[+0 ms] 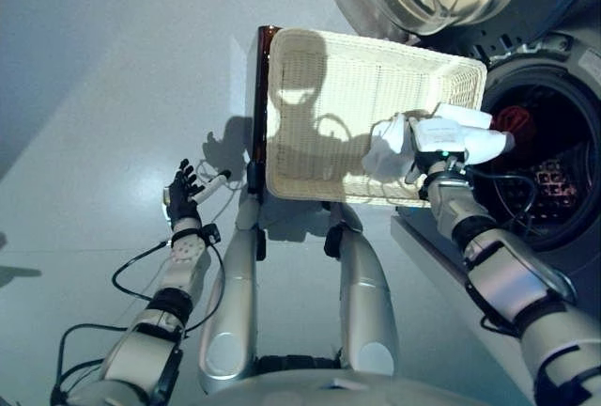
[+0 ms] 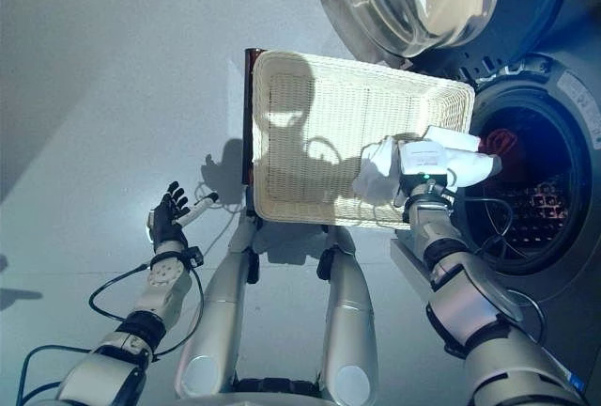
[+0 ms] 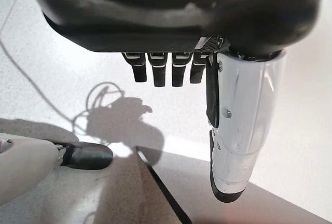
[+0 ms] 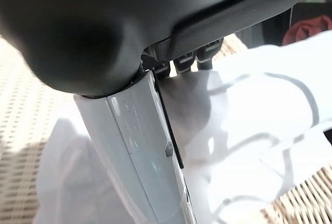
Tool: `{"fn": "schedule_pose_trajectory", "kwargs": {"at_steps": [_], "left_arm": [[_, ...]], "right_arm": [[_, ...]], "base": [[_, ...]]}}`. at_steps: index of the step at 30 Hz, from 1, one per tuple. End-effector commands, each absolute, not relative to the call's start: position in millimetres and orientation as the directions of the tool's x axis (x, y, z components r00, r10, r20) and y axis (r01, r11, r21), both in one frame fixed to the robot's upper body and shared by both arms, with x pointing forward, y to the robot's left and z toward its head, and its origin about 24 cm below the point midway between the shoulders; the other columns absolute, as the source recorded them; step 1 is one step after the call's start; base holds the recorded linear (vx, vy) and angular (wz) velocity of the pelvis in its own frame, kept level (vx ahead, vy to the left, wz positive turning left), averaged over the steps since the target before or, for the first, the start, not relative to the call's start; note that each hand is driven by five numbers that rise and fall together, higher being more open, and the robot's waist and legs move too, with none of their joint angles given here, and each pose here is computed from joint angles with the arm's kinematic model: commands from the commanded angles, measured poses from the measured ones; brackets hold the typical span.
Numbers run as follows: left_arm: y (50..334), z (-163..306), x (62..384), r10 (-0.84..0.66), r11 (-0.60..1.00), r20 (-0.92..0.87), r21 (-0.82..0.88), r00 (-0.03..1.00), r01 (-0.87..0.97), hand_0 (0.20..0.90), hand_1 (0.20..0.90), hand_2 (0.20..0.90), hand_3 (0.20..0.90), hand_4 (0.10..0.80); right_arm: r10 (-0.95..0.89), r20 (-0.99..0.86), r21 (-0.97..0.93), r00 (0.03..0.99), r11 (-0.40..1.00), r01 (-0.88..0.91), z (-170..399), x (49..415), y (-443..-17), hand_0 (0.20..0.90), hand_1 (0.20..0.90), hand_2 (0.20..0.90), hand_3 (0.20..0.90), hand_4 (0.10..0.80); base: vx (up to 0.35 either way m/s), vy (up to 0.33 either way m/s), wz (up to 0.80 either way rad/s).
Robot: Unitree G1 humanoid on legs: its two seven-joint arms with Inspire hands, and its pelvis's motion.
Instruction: Pick up the clothes and place them into the washing machine
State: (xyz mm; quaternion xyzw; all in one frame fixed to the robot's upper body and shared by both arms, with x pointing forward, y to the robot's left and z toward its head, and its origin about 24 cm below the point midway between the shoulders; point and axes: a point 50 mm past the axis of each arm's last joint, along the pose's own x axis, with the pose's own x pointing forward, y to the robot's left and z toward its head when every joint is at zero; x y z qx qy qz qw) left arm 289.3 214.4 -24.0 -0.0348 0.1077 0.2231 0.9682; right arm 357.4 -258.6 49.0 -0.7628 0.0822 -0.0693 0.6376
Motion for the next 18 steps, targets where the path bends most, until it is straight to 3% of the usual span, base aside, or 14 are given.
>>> {"fn": "schedule_pose_trajectory", "kwargs": {"at_steps": [1, 5, 12, 13, 14, 18], "left_arm": [[234.8, -21.5, 279.6, 0.496, 0.863, -0.17, -0.008, 0.852, -0.504, 0.9, 0.9, 0.9, 0.9, 0.8], [233.5, -22.7, 278.7, 0.497, 0.862, -0.176, -0.011, 0.85, -0.506, 0.9, 0.9, 0.9, 0.9, 0.8], [226.0, -26.4, 269.2, 0.464, 0.879, -0.181, -0.026, 0.867, -0.476, 0.9, 0.9, 0.9, 0.9, 0.8], [224.2, -27.1, 267.2, 0.454, 0.884, -0.181, -0.029, 0.872, -0.466, 0.9, 0.9, 0.9, 0.9, 0.8], [221.0, -27.9, 266.0, 0.44, 0.89, -0.184, -0.038, 0.879, -0.454, 0.9, 0.9, 0.9, 0.9, 0.8], [214.9, -37.6, 261.9, 0.41, 0.905, -0.225, -0.017, 0.884, -0.425, 0.9, 0.9, 0.9, 0.9, 0.8]], "right_arm": [[-0.301, -0.031, -0.968, 0.953, -0.227, -0.103, 37.7, 339.3, -289.6, 0.9, 0.9, 0.9, 0.9, 0.8], [-0.371, -0.02, -0.955, 0.928, -0.269, -0.128, 39.8, 332.2, -307.6, 0.9, 0.9, 0.9, 0.9, 0.8], [-0.5, 0.121, -0.901, 0.857, -0.418, -0.116, 90.5, 323.3, -365.8, 0.9, 0.9, 0.9, 0.9, 0.8], [-0.503, 0.126, -0.895, 0.855, -0.429, -0.12, 92.6, 322.0, -369.0, 0.741, 0.741, 0.741, 0.741, 0.686], [-0.509, 0.139, -0.891, 0.85, -0.439, -0.118, 97.6, 321.4, -372.9, 0.2, 0.2, 0.2, 0.2, 0.3], [-0.505, 0.156, -0.886, 0.849, -0.452, -0.106, 104.2, 324.9, -372.1, 0.2, 0.2, 0.2, 0.2, 0.3]], "base": [[-0.033, -0.02, 0.02], [-0.015, -0.015, 0.01], [-0.024, -0.037, 0.06], [-0.013, -0.018, 0.09], [-0.006, -0.005, 0.17], [0.002, -0.005, 0.07]]}}
